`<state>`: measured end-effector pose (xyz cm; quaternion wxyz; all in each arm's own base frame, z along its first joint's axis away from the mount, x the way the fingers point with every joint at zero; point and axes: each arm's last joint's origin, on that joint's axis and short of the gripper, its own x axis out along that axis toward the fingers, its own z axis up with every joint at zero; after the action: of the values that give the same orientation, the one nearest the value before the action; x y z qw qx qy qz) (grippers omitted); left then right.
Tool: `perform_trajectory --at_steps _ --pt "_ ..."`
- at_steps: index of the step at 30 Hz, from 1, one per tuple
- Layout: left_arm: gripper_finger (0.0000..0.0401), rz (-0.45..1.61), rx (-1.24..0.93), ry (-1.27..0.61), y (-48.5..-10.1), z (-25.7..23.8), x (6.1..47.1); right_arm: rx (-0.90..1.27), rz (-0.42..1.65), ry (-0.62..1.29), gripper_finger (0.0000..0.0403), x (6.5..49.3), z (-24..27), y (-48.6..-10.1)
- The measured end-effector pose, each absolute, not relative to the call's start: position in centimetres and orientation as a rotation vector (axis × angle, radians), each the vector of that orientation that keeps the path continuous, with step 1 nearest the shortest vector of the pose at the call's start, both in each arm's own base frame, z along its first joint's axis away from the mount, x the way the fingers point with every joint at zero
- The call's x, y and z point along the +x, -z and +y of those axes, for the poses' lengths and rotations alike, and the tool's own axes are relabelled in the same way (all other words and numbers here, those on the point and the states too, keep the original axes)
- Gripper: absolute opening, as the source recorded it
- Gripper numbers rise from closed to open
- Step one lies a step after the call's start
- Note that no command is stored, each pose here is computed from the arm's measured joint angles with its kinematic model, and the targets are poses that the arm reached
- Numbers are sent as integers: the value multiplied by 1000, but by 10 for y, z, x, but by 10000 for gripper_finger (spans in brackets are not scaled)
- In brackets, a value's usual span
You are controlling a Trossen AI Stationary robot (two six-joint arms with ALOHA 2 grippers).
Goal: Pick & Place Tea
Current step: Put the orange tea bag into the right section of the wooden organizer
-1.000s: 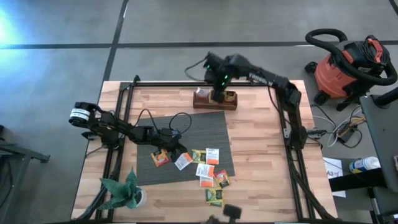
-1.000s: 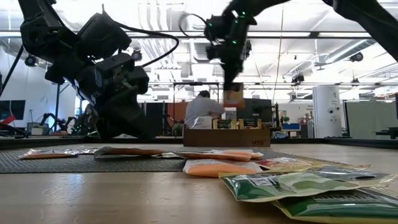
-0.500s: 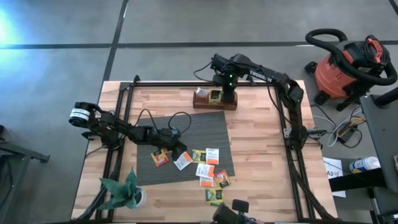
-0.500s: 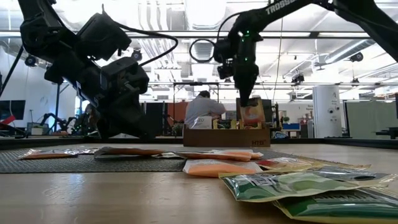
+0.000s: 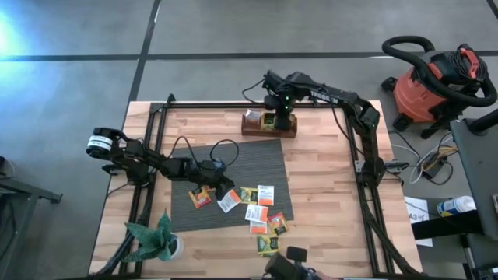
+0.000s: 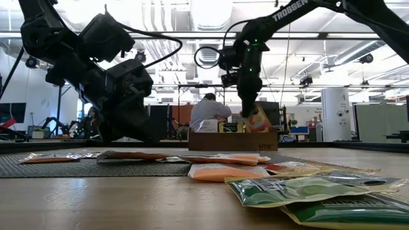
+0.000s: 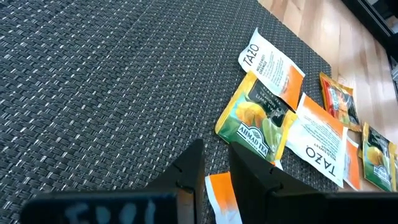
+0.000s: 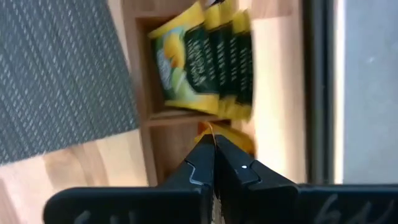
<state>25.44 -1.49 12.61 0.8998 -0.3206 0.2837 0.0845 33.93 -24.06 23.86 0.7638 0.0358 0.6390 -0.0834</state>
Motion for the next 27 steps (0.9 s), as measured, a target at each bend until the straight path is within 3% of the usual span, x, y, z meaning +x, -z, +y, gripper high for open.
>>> perform_trajectory --at_steps 10,21,27 --pt "69 586 -681 -180 -126 -15 254 198 1291 161 8 335 -251 -241" --pt "69 584 -700 -196 -125 -15 254 121 1132 234 8 312 -245 -267" --pt "69 584 -700 -198 -125 -14 253 165 1112 209 8 297 -241 -252"
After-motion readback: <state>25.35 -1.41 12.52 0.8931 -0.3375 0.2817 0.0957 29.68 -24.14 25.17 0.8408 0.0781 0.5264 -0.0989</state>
